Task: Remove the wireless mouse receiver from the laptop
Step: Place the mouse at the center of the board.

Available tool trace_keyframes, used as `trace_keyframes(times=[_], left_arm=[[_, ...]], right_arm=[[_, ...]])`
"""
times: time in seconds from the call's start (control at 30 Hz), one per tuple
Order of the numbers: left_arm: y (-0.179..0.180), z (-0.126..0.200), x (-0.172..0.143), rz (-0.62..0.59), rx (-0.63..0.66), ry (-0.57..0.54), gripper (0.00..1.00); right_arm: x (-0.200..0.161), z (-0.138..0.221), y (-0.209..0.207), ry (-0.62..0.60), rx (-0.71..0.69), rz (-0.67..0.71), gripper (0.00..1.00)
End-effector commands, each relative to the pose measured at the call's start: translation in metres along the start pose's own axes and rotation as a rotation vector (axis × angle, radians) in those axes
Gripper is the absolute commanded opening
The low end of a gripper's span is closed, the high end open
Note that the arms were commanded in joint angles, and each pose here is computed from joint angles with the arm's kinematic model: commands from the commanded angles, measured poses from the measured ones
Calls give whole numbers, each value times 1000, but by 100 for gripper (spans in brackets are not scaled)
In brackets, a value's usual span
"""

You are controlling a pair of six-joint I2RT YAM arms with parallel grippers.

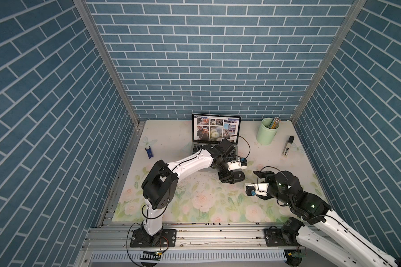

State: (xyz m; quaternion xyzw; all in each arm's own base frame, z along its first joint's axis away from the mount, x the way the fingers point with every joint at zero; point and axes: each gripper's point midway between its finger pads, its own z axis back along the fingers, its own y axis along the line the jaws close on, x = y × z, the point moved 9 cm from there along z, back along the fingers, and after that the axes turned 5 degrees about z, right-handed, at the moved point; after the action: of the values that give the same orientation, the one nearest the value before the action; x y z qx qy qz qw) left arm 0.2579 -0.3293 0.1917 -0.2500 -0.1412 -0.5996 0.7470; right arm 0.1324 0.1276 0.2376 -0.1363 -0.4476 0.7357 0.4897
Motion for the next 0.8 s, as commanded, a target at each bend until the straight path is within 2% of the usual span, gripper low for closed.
trace_keyframes(times=[0.0, 0.23, 0.63, 0.77], left_arm=[[-10, 30, 22, -5, -44, -109, 59], [-11, 40, 36, 0, -74, -157, 59], [-19, 46, 35, -4, -126, -187, 59], [-20, 48, 36, -7, -131, -191, 59]], right_arm=[[4, -11, -2, 24, -38, 62, 64], [12, -24, -3, 14, -22, 85, 64], [16, -42, -11, 66, -90, 81, 64], [17, -46, -11, 70, -102, 60, 60]])
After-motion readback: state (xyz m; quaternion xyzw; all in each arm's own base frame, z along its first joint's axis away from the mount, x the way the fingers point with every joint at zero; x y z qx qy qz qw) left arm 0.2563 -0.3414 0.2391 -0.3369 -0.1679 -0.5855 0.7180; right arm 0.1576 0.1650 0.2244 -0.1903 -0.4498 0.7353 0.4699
